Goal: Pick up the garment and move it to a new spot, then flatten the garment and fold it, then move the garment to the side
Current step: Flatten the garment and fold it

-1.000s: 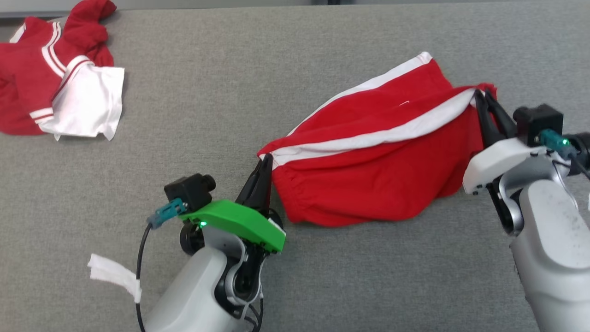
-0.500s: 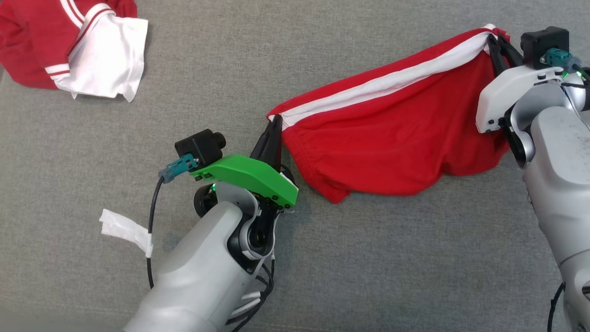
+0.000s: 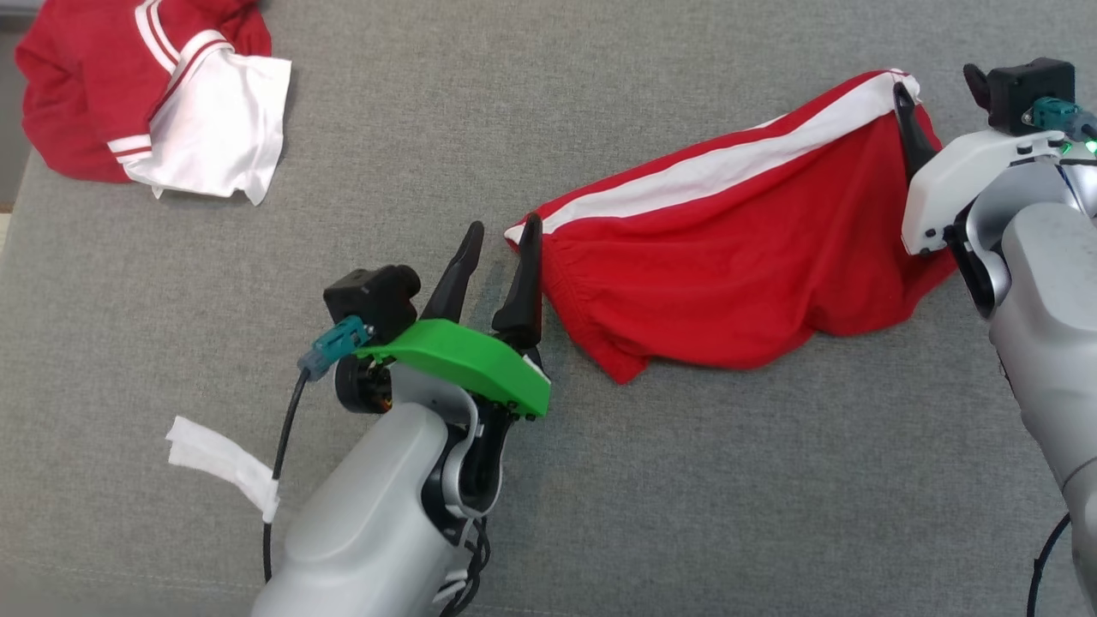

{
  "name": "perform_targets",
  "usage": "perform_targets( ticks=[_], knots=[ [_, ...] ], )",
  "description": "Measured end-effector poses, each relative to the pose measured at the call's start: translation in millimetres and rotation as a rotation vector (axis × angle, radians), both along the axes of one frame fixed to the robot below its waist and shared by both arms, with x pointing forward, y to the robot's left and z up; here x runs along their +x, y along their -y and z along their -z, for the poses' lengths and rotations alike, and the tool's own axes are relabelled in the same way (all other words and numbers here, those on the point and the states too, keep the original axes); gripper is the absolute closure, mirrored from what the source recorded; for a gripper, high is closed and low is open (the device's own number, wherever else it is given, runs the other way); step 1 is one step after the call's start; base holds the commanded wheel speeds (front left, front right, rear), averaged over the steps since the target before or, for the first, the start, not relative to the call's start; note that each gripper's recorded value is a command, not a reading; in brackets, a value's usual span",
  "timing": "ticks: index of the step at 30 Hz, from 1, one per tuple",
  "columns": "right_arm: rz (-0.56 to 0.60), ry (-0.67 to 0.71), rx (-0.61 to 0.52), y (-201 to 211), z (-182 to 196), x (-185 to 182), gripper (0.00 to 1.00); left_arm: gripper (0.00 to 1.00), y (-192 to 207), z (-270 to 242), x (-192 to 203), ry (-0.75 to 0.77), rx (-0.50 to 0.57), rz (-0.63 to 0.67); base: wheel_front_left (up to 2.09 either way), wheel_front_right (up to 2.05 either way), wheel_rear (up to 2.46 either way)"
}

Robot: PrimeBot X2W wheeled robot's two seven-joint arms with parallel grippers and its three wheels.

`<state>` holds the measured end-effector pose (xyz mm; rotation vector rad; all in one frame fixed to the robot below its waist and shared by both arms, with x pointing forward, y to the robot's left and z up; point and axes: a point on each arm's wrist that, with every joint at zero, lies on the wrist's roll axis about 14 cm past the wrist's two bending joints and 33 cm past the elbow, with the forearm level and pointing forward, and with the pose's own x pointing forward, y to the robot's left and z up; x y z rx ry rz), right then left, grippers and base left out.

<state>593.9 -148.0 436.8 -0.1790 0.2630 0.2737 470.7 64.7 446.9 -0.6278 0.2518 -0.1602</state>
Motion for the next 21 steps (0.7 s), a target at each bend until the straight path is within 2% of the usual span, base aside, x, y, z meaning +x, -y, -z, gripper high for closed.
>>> perform_targets(
  ticks=[7, 11, 21],
  knots=[
    [0.046, -0.115, -0.035, 27.0, 4.9, -30.2, 0.00, 0.00, -26.4, -14.6, -28.7, 0.080, 0.113, -0.042, 0.00, 0.00, 0.00],
    [0.072, -0.201, -0.045, 39.5, 11.6, -48.6, 0.00, 0.00, -42.4, -21.2, -44.7, 0.095, 0.129, -0.097, 0.00, 0.00, 0.00],
    [0.091, -0.366, -0.014, 35.4, 40.5, -58.4, 0.00, 0.00, -85.7, -17.1, -64.7, 0.078, 0.180, -0.209, 0.00, 0.00, 0.00]
  ],
)
